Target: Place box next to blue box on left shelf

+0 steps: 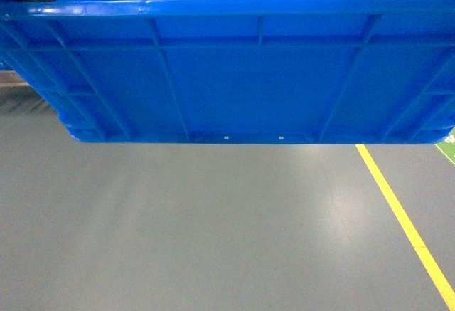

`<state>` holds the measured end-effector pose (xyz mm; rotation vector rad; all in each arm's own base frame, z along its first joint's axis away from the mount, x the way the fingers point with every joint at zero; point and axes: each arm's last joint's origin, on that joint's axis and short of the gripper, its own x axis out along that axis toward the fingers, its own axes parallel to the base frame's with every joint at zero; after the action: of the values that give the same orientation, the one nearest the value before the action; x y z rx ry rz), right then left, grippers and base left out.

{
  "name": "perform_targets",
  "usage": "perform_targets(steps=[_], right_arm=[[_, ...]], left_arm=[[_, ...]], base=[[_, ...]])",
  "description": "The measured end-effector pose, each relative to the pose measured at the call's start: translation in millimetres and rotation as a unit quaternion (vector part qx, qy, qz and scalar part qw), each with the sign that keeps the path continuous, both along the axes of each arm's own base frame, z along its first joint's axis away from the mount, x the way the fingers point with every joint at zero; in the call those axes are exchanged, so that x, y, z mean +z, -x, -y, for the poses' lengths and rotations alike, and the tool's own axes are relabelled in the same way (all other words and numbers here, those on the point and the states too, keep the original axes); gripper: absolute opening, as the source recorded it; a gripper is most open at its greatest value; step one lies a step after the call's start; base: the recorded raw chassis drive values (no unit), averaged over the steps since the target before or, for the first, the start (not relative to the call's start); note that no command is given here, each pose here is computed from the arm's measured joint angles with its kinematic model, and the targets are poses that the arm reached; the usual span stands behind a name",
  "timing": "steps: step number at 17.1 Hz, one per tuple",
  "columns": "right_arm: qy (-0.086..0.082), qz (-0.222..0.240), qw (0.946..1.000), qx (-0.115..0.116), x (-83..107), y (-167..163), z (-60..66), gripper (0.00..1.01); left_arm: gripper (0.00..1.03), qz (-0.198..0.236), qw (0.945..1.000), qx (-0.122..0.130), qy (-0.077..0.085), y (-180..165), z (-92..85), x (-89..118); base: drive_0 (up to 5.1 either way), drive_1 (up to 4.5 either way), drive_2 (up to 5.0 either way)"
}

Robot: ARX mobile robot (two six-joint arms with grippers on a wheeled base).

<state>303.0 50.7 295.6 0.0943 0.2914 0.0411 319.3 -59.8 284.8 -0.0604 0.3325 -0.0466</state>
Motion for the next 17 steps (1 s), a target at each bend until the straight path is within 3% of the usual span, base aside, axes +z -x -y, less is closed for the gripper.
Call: perform_targets(steps=[17], right_arm=[[0.0, 0.0, 1.0, 0.0, -0.3, -0.3, -0.1, 0.09]], left_arm=[[0.07, 0.001, 1.0, 0.0, 0.0, 0.0, 0.0, 0.1]], base=[[0.0, 3.99, -4.1]])
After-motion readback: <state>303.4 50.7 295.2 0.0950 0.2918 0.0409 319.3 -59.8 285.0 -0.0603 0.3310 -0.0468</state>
